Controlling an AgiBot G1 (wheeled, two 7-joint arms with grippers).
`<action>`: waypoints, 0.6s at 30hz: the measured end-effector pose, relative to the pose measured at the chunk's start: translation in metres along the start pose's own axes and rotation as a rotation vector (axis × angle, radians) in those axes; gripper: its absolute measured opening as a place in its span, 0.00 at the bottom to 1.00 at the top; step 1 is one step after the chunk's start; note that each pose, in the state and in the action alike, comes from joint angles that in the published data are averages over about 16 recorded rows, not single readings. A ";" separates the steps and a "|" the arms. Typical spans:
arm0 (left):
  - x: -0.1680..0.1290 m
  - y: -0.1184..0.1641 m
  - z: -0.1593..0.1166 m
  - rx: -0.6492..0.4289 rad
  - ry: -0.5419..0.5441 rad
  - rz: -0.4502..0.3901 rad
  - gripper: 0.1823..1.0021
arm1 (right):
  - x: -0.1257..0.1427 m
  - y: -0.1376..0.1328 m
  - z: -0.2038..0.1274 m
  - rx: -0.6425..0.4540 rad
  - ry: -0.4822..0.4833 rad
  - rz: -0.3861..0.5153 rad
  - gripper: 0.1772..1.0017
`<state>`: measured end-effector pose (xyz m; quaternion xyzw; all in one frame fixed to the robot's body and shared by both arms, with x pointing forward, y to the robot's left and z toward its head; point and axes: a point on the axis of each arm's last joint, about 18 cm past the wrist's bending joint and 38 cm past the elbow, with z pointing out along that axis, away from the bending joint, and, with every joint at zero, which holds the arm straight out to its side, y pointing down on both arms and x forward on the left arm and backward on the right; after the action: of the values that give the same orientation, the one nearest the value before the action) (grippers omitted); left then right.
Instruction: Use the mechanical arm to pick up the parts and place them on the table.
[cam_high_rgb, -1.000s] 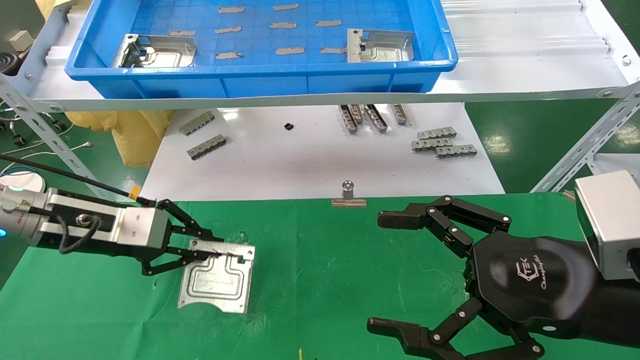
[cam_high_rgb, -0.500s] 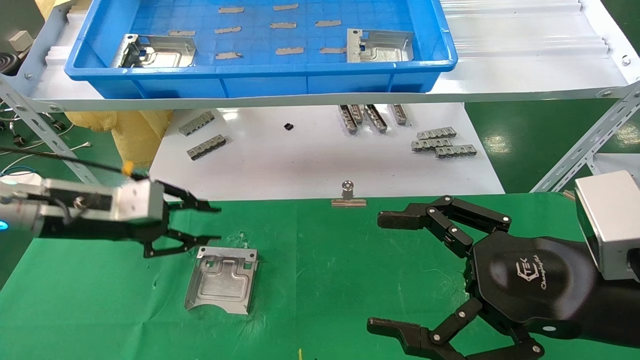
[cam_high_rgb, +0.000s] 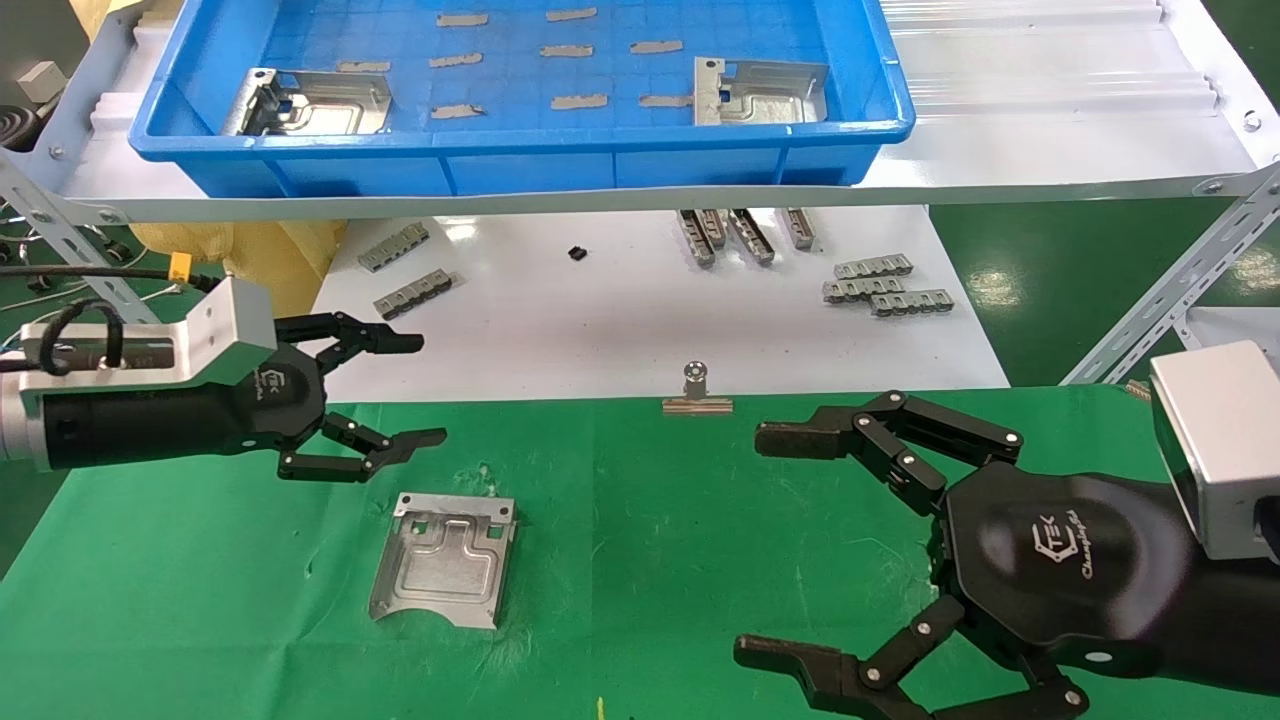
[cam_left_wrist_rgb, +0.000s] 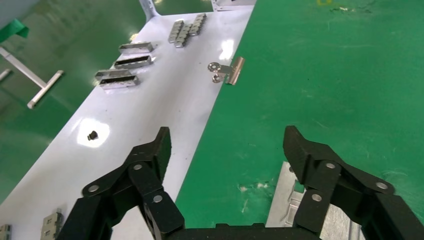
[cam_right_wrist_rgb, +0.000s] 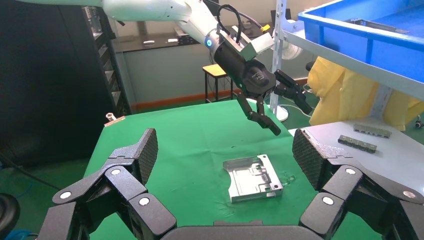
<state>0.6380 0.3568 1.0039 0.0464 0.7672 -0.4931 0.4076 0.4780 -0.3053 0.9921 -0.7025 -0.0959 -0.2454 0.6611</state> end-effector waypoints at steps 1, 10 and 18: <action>0.000 0.000 0.000 0.005 -0.002 -0.005 0.69 | 0.000 0.000 0.000 0.000 0.000 0.000 1.00; 0.008 -0.002 0.004 0.045 0.015 -0.019 0.88 | 0.000 0.000 0.000 0.000 0.000 0.000 1.00; 0.020 -0.007 0.007 0.120 0.030 -0.061 0.97 | 0.000 0.000 0.000 0.000 0.000 0.000 1.00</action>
<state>0.6252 0.3414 0.9949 0.0547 0.7435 -0.5496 0.3771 0.4781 -0.3053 0.9921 -0.7025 -0.0959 -0.2454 0.6611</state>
